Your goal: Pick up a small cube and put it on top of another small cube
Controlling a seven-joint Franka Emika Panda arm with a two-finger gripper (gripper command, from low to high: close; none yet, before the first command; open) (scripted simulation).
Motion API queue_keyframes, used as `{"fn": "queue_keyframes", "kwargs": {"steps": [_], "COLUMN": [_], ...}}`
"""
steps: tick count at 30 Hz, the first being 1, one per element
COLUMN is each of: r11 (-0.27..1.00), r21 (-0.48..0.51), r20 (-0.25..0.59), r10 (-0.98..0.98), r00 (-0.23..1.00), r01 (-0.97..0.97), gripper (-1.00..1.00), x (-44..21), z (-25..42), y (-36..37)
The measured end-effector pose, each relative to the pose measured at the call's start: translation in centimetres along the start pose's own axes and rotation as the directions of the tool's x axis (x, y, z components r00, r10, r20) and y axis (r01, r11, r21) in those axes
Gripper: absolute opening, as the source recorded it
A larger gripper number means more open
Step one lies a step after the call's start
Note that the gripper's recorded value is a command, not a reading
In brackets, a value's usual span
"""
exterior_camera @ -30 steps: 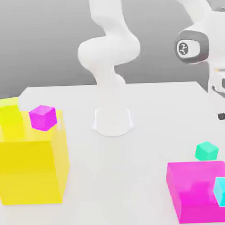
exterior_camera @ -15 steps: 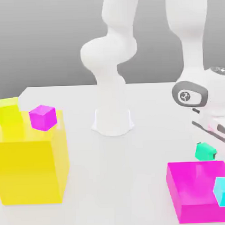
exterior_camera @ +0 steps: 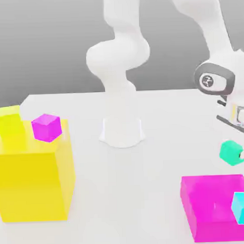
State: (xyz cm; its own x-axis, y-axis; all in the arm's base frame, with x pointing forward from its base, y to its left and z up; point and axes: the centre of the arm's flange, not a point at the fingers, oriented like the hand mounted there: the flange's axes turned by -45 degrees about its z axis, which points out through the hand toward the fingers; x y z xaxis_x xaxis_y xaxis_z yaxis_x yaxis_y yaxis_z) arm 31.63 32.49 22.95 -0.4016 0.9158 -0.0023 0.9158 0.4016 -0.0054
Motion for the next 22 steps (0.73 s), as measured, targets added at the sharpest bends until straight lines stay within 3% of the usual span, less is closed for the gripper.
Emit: {"fn": "queue_keyframes", "kwargs": {"steps": [9,12,13,19,22], "r11": [0.997,0.997,0.997,0.997,0.997], "r21": [-0.002,-0.003,-0.003,-0.004,-0.005], "r20": [-0.003,-0.004,-0.004,-0.003,-0.004], "r10": [0.077,0.078,0.079,0.08,0.079], "r00": [0.997,0.997,0.997,0.997,0.997], "r01": [-0.077,-0.078,-0.079,-0.08,-0.079], "gripper": [-1.0,-1.0,1.0,1.0,1.0], "x": [-10.0,-10.8,-10.9,-11.0,-11.0], "z": [-7.9,-4.8,-3.4,-2.7,-6.0], "y": [11.4,12.3,12.3,12.3,12.4]}}
